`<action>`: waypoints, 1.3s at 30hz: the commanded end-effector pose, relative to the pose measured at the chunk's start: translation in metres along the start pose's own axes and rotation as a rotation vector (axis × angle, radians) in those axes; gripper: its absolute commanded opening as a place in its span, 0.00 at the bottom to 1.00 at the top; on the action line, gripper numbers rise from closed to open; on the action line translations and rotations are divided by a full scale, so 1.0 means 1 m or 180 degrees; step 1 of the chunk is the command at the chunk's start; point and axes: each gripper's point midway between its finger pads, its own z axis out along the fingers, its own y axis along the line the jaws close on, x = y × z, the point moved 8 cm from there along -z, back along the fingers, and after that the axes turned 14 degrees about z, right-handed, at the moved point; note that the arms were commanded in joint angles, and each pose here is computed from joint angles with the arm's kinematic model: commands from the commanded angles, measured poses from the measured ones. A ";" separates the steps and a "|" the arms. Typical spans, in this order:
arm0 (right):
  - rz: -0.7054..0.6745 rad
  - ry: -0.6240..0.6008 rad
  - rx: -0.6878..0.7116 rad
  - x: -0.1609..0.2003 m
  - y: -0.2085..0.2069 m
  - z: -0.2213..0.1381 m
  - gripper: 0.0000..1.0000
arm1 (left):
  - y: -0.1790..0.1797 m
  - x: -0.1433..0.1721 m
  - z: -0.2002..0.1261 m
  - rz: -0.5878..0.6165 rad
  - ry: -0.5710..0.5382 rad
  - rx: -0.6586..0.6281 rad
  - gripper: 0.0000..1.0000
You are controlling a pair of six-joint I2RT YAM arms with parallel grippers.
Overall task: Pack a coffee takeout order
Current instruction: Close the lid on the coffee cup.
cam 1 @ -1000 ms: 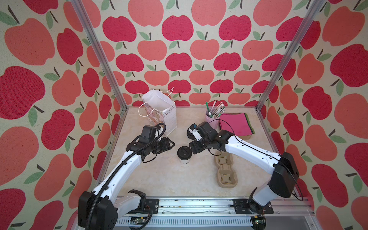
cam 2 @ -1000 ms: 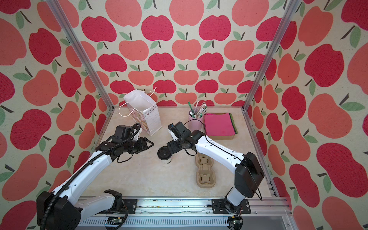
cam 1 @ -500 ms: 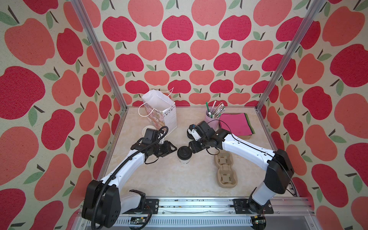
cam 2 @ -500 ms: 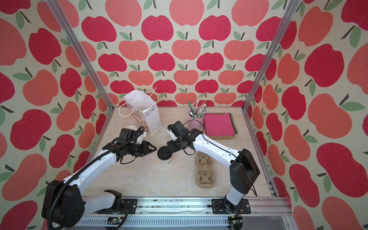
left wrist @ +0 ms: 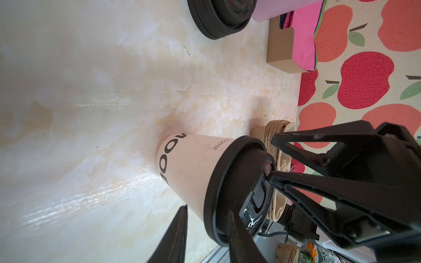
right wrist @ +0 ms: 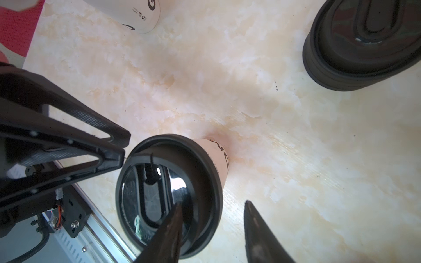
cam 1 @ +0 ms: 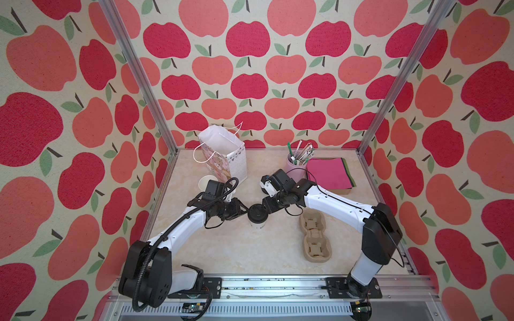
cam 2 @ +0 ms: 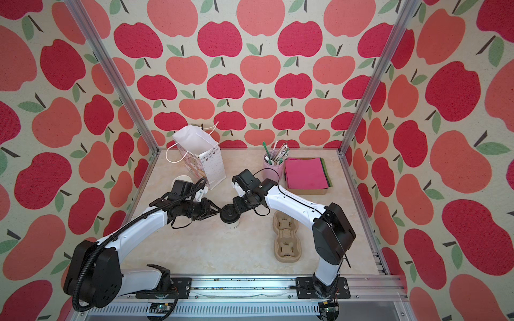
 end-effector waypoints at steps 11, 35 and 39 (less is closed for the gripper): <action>0.0112 0.0295 0.0123 0.017 -0.014 0.017 0.42 | 0.013 0.014 0.014 -0.0055 0.0355 -0.0303 0.26; 0.0042 0.0381 0.0248 0.033 -0.018 0.022 0.40 | -0.002 0.015 0.000 0.0120 0.0347 -0.0503 0.31; -0.0037 0.0256 0.0219 0.021 -0.011 0.014 0.42 | -0.017 0.001 -0.025 0.0243 0.0041 -0.0499 0.37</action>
